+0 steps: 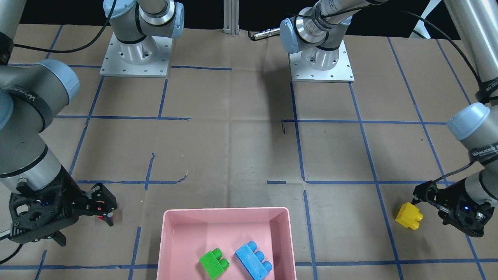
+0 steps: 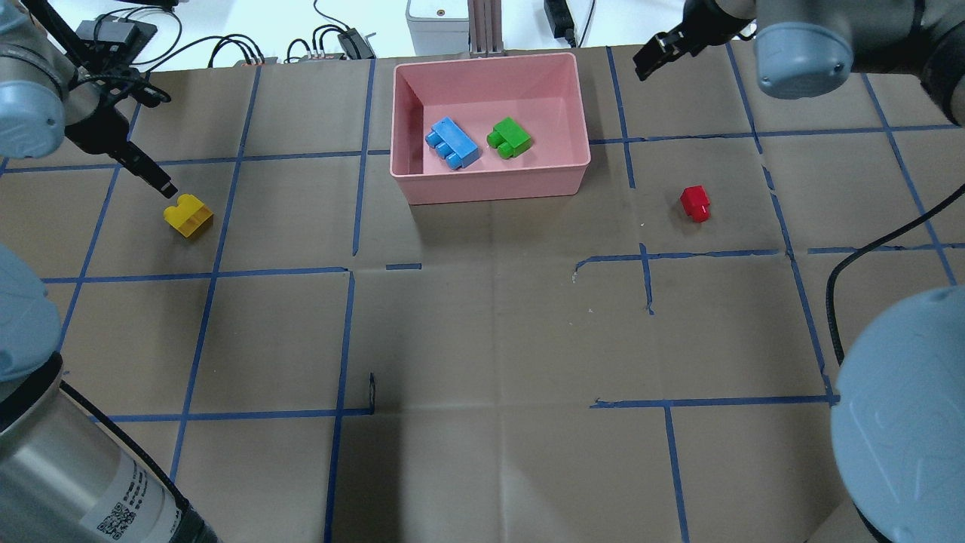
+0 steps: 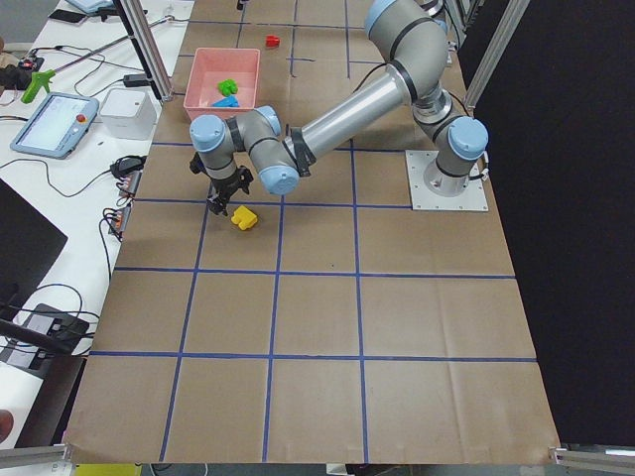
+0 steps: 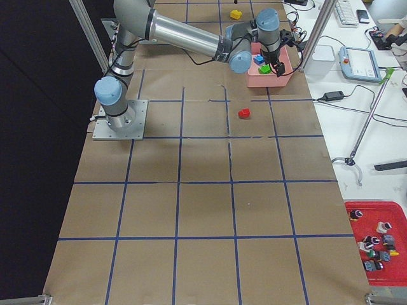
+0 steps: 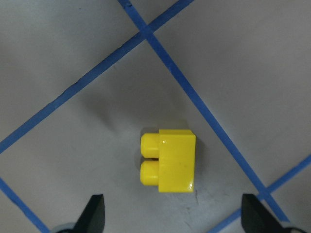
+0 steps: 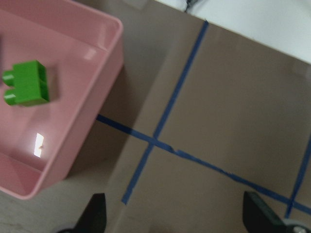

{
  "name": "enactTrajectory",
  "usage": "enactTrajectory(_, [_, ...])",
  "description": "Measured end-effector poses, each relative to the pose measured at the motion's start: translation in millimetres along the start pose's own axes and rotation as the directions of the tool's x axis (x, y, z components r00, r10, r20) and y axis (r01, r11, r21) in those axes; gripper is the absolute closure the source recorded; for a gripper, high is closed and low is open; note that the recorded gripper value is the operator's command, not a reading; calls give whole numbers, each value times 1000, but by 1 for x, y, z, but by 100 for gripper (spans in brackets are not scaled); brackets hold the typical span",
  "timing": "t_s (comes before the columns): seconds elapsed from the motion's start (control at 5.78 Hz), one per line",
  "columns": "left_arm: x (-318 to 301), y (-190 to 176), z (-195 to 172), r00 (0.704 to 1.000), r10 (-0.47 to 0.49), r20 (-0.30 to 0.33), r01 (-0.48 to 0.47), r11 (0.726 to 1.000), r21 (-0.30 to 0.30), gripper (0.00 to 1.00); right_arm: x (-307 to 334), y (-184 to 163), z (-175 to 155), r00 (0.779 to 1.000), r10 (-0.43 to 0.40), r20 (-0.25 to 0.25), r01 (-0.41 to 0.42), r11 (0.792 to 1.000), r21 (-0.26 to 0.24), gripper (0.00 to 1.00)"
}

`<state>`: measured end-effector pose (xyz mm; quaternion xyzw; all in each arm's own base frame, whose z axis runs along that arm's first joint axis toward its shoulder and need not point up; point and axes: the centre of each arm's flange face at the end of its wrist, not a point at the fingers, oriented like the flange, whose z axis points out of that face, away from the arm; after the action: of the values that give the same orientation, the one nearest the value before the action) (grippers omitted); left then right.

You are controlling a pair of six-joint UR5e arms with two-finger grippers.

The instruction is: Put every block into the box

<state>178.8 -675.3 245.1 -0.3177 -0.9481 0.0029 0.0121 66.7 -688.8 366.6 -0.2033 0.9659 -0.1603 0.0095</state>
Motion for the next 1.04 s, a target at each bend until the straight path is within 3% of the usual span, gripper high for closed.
enactTrajectory(0.17, [5, 4, 19, 1000, -2, 11, 2, 1000, 6, 1, 5, 21, 17, 995, 82, -53, -85, 995, -60, 4])
enactTrajectory(0.52, [4, 4, 48, 1000, -1, 18, 1, 1000, 9, 1, -9, 73, 70, 981, 175, -87, -181, 981, -63, 4])
enactTrajectory(1.04, [6, 0, 73, 1000, 2, -13, -2, 1000, 27, 22, 1, 137, 117, 966, 244, -85, -251, 964, -84, 7])
